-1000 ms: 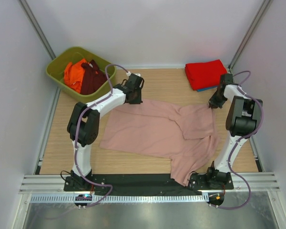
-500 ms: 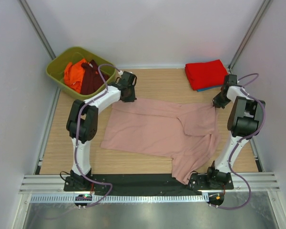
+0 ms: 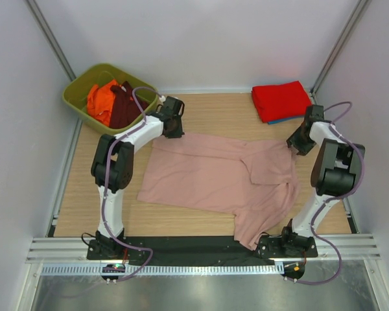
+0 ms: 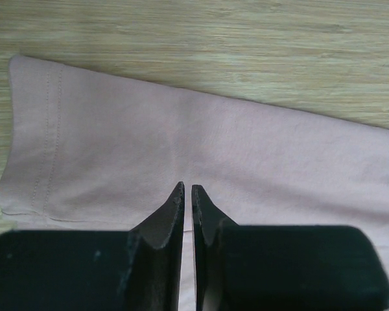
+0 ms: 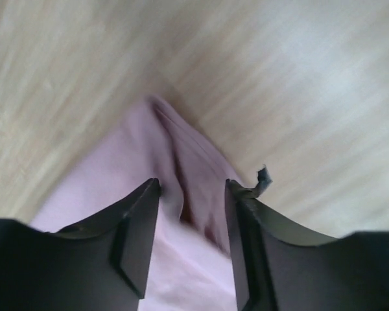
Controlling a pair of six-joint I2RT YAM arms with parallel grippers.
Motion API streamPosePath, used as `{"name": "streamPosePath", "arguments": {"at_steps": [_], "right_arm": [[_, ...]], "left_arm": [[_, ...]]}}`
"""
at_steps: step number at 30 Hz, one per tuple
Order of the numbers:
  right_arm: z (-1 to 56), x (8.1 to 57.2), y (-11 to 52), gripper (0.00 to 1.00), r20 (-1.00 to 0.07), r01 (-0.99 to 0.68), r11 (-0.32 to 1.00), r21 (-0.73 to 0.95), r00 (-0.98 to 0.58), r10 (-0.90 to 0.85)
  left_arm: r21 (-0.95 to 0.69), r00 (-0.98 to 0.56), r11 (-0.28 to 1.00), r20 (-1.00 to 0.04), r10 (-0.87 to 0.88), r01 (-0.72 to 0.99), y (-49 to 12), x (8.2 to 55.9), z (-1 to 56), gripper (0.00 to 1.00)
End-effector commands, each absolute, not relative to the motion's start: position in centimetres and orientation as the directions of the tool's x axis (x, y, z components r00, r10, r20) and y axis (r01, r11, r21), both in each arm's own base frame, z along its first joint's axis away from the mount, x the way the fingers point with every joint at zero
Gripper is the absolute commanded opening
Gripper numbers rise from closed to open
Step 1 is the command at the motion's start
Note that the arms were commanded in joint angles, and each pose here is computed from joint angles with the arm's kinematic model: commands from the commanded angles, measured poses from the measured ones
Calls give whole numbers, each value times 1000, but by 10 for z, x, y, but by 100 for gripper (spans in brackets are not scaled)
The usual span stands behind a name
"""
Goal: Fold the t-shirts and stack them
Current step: Fold the tshirt
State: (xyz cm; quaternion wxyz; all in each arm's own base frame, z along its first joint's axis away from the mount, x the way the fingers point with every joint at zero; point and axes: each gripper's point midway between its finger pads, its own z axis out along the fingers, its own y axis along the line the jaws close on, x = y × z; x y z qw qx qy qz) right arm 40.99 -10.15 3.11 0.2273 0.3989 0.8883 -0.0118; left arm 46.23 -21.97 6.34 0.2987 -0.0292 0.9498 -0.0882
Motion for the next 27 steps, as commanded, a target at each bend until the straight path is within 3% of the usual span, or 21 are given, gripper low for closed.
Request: {"name": "streamPosePath", "arguments": {"at_steps": [1, 9, 16, 27], "right_arm": [[67, 377, -111, 53, -477, 695, 716, 65, -608, 634], [104, 332, -100, 58, -509, 659, 750, 58, -627, 591], [83, 299, -59, 60, -382, 619, 765, 177, -674, 633], [66, 275, -47, 57, -338, 608, 771, 187, -698, 632]], "left_arm": [[-193, -802, 981, -586, -112, 4, -222, 470, 72, 9], [-288, -824, 957, -551, -134, 37, -251, 453, 81, 9], [-471, -862, 853, -505, -51, 226, -367, 373, 100, 37], [-623, -919, 727, -393, 28, 289, -487, 298, 71, 40]]}}
